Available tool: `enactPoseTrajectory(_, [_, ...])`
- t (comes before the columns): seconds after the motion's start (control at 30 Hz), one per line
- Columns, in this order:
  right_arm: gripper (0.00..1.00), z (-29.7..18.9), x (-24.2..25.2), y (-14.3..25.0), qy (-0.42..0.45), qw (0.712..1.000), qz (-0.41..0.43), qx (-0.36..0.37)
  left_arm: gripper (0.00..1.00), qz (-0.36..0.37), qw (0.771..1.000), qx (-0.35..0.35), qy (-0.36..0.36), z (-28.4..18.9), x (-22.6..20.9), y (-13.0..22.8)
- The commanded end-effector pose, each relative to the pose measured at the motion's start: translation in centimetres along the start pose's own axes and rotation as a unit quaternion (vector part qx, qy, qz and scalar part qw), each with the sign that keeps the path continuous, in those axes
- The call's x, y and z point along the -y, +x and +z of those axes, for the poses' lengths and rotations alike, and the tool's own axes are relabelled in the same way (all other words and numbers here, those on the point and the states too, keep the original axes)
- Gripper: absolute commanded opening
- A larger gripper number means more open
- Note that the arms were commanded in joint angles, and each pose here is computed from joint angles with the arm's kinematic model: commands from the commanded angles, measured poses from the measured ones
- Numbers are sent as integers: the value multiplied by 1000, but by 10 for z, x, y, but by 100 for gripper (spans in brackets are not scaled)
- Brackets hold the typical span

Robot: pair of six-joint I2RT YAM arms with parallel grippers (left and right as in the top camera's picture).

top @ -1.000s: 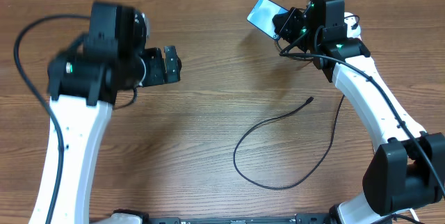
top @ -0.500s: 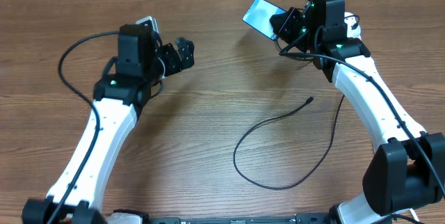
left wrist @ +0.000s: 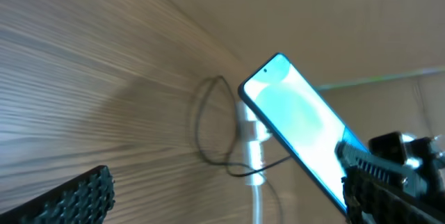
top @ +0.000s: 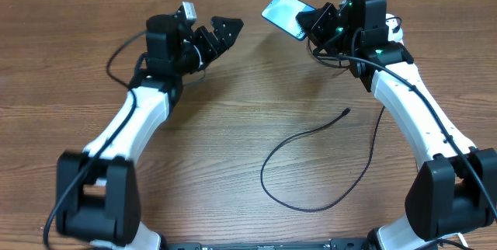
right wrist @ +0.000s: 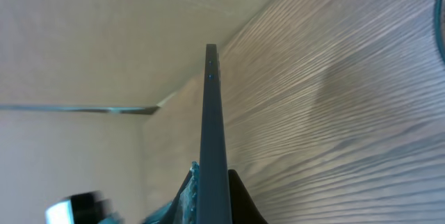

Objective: Plug charger to phone and switch on socket
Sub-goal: 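Move the left gripper to the phone held by the right gripper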

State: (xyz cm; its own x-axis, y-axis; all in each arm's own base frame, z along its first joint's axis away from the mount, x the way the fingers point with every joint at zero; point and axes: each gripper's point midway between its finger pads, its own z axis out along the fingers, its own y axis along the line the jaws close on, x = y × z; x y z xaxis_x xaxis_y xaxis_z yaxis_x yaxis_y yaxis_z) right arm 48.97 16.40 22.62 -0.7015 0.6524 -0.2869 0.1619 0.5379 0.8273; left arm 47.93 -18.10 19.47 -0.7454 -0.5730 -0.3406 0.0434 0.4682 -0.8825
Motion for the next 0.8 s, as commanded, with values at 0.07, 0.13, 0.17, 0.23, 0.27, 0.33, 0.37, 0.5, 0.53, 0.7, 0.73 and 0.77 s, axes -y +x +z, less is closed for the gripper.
enactPoseTrajectory(0.07, [4,-10,-27,-4,-34,997,74,2,99,-70,990,-42,112,11,37,5])
enactPoseTrajectory(0.13, [4,-10,-27,-4,-34,995,92,1,100,-70,987,-32,141,8,50,-1])
enactPoseTrajectory(0.17, [4,-10,-27,-3,-34,994,106,0,99,-76,986,-27,145,8,53,-4])
enactPoseTrajectory(0.23, [4,-9,-31,-1,-38,992,121,-3,100,-108,984,-22,143,8,52,-7])
enactPoseTrajectory(0.27, [4,-8,-34,1,-42,992,121,-4,100,-124,982,-22,138,8,50,-8])
enactPoseTrajectory(0.33, [4,-6,-45,6,-57,992,115,-7,100,-149,980,-25,130,10,46,-7])
enactPoseTrajectory(0.37, [4,-5,-51,10,-66,992,110,-9,100,-158,979,-27,128,10,46,-6])
enactPoseTrajectory(0.5, [4,-1,-67,19,-80,992,98,0,100,-201,971,-34,126,12,47,-3])
enactPoseTrajectory(0.53, [4,1,-67,21,-77,992,103,4,100,-216,968,-33,125,12,47,-4])
enactPoseTrajectory(0.7, [4,4,-73,30,-78,990,120,4,96,-265,956,-29,124,12,47,-8])
enactPoseTrajectory(0.73, [4,4,-75,31,-80,989,121,4,94,-271,954,-30,124,12,47,-7])
enactPoseTrajectory(0.77, [4,4,-76,32,-81,989,124,3,93,-277,952,-31,124,12,47,-7])
